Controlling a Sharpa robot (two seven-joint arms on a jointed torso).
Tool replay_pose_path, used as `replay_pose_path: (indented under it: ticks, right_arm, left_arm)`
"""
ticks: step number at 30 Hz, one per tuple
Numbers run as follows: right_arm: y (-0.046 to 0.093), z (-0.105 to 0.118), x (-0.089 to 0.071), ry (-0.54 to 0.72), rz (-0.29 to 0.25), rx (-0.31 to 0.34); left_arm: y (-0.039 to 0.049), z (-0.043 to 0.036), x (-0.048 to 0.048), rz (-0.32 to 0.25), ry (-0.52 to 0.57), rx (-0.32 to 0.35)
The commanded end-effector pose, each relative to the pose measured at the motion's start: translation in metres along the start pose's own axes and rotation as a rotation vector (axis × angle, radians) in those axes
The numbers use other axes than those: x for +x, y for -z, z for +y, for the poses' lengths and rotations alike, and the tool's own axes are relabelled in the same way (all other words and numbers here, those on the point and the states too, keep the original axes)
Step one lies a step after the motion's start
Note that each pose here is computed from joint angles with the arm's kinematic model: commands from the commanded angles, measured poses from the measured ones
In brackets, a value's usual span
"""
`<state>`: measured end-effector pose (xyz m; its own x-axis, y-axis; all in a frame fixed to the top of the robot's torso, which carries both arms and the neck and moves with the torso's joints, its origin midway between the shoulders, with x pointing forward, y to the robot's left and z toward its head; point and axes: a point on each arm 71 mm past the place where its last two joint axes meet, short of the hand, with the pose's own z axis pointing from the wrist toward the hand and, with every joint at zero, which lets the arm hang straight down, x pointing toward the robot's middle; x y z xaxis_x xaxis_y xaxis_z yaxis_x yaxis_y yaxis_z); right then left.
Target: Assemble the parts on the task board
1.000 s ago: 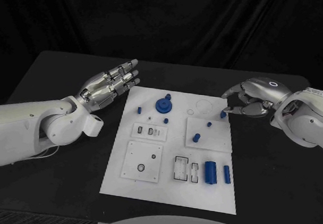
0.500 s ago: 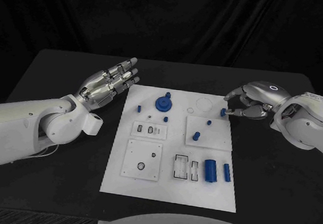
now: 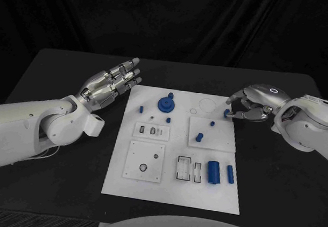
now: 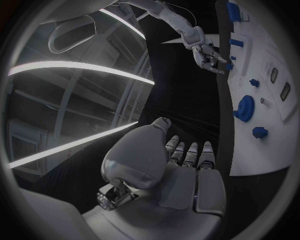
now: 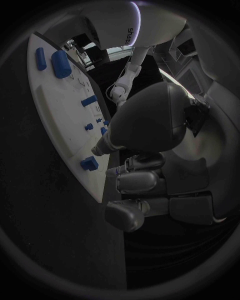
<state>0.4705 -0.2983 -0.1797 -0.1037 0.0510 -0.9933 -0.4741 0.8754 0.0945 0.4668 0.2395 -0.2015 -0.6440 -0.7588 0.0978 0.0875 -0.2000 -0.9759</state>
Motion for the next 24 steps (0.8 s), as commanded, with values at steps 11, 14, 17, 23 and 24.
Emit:
replay_pose_path:
  ticks: [11,14,17,23,24]
  right_arm:
    - [-0.002,-0.003,0.008,-0.002,0.008,0.030]
    - [-0.003,-0.002,0.009,-0.003,0.010,0.028]
    - [-0.003,-0.002,0.010,-0.003,0.012,0.027]
    - [-0.004,-0.001,0.012,-0.004,0.021,0.027]
    - [-0.004,-0.001,0.013,-0.004,0.022,0.027]
  left_arm:
    - [-0.0006,-0.0032,0.0022,0.014,0.014,0.059]
    - [-0.0007,-0.0030,0.0021,0.015,0.015,0.057]
    - [-0.0007,-0.0028,0.0021,0.015,0.015,0.056]
    - [-0.0009,-0.0023,0.0022,0.017,0.017,0.054]
    - [-0.0009,-0.0023,0.0022,0.017,0.017,0.054]
